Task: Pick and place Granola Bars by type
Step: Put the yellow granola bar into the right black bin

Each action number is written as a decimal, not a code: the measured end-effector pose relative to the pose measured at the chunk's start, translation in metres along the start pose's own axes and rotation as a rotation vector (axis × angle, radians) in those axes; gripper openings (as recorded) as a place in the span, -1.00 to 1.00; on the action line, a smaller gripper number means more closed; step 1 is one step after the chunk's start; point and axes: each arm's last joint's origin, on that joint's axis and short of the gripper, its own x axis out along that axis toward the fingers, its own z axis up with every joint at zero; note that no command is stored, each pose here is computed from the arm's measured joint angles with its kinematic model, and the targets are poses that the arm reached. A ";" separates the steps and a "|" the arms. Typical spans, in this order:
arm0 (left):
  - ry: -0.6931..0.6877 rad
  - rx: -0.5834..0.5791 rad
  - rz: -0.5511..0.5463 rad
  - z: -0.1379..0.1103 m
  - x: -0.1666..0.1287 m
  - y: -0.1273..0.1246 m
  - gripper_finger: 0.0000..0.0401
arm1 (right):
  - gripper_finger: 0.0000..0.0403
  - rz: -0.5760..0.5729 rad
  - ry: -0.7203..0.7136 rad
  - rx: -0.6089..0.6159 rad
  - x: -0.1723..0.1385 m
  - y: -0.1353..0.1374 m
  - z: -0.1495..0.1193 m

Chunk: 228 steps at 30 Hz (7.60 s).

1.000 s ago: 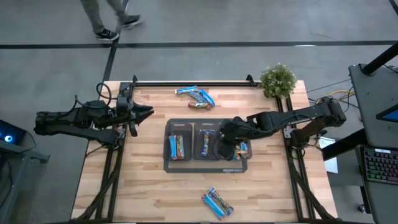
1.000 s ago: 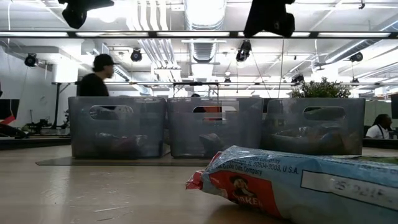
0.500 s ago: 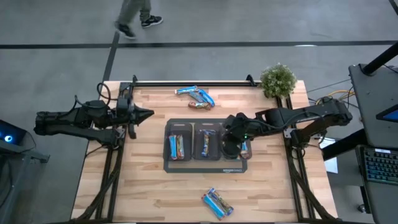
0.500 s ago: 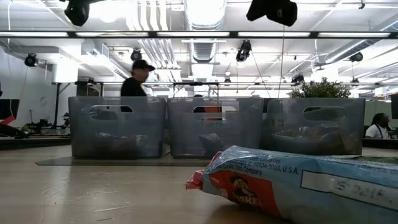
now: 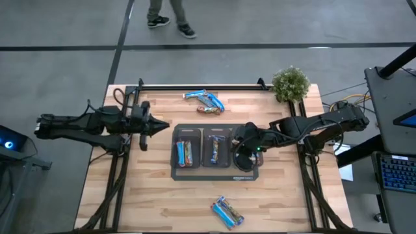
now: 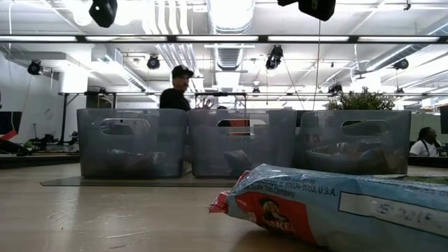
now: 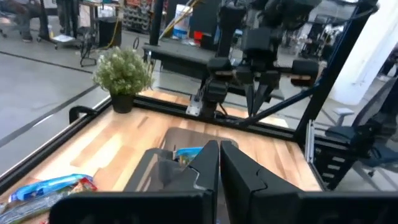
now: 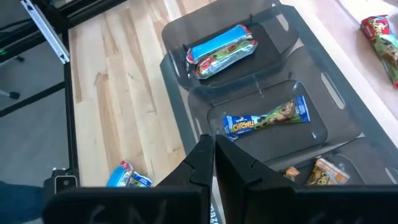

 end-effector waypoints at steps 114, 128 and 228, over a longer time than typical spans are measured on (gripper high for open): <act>0.129 0.094 0.340 0.086 0.074 0.106 -0.07 | -0.96 0.074 -0.549 0.013 -0.108 -0.077 -0.062; 0.217 0.029 0.387 0.083 0.108 0.127 -0.07 | -0.96 0.050 -0.539 -0.060 -0.109 -0.079 -0.064; 1.149 0.121 0.341 -0.067 0.189 0.320 -0.07 | -0.96 0.043 -0.357 0.051 -0.086 -0.076 -0.070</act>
